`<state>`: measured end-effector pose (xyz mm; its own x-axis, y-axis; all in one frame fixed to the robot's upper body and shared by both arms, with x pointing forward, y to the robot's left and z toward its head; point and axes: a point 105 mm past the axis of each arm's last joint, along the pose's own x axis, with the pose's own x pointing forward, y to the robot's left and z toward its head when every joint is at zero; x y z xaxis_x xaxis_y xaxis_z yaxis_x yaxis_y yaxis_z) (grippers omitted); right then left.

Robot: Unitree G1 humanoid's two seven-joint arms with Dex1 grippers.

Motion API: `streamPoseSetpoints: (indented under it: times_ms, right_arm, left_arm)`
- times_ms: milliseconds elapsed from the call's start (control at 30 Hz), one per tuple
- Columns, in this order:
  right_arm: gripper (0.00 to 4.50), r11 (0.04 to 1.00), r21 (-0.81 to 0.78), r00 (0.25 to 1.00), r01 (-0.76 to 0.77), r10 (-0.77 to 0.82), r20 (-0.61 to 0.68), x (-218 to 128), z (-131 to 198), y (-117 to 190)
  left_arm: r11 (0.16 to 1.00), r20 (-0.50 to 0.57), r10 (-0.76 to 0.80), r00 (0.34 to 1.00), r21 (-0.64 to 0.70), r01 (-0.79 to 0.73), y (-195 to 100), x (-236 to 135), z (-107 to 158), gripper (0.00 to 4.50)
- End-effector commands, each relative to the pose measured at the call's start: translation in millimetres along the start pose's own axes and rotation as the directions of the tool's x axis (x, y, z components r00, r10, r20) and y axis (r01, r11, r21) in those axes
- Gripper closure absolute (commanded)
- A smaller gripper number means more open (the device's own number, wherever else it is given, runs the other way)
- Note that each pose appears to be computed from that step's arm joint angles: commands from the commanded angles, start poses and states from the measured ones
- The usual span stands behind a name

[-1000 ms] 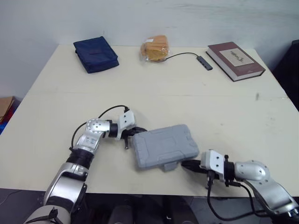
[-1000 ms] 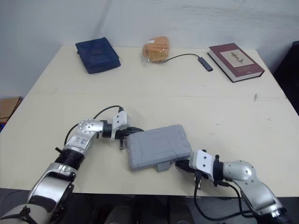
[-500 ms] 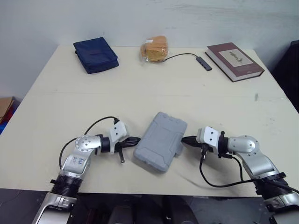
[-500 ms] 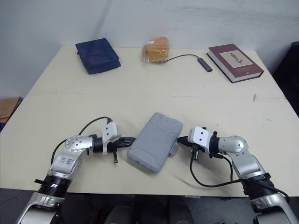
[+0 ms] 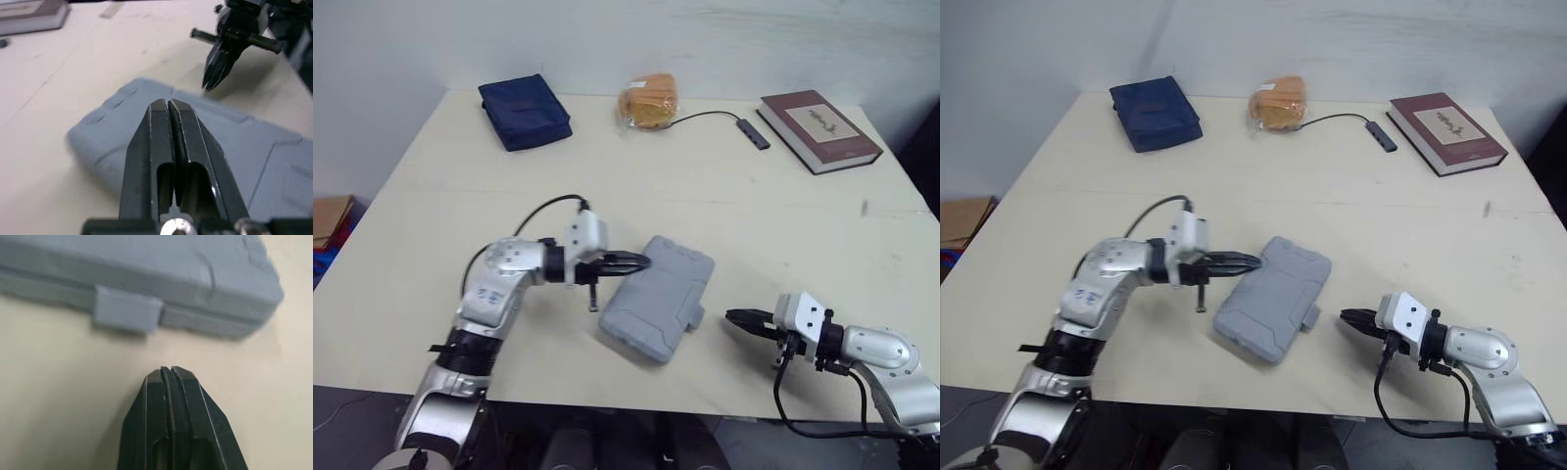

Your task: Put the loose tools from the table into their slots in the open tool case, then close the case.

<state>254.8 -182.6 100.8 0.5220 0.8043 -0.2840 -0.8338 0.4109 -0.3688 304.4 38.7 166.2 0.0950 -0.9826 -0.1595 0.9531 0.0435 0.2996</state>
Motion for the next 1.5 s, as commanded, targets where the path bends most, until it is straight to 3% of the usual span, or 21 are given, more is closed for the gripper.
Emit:
streamPoseSetpoints:
  times_ms: [33,267,467,900,1100,1433,1500]
  right_arm:
    - [4.5,1.0,-0.002,0.999,-0.012,0.012,0.052,12.7,16.0,10.9]
    - [4.5,1.0,0.004,1.0,-0.001,0.001,0.021,26.6,8.6,14.1]
    - [4.5,1.0,0.016,1.0,-0.022,0.021,0.008,42.4,2.5,15.0]
    - [4.5,0.998,0.019,0.998,-0.057,0.056,0.031,72.4,6.7,13.7]
    - [4.5,0.996,0.021,0.996,-0.088,0.088,0.009,82.0,4.1,15.2]
    - [4.5,0.997,0.007,0.997,-0.078,0.078,0.015,75.1,8.6,7.4]
    - [4.5,0.996,-0.01,0.996,-0.093,0.093,-0.002,62.6,9.2,3.6]
  left_arm:
    - [0.998,-0.099,-0.043,0.994,0.032,0.046,-1.7,20.9,-13.9,4.46]
    - [0.995,-0.247,-0.094,0.964,0.009,0.099,-12.1,40.9,-49.2,4.46]
    - [0.992,-0.318,-0.12,0.94,-0.082,0.099,-22.2,32.6,-71.1,4.46]
    - [0.986,-0.346,-0.154,0.925,-0.12,0.12,-30.0,29.6,-85.3,4.46]
    - [0.981,-0.397,-0.151,0.905,-0.17,0.089,-29.7,17.8,-109.4,4.46]
    - [0.987,-0.335,-0.123,0.934,-0.143,0.079,-24.5,14.1,-101.9,4.46]
    - [0.995,-0.194,-0.088,0.977,-0.058,0.078,-16.3,11.8,-75.3,4.46]
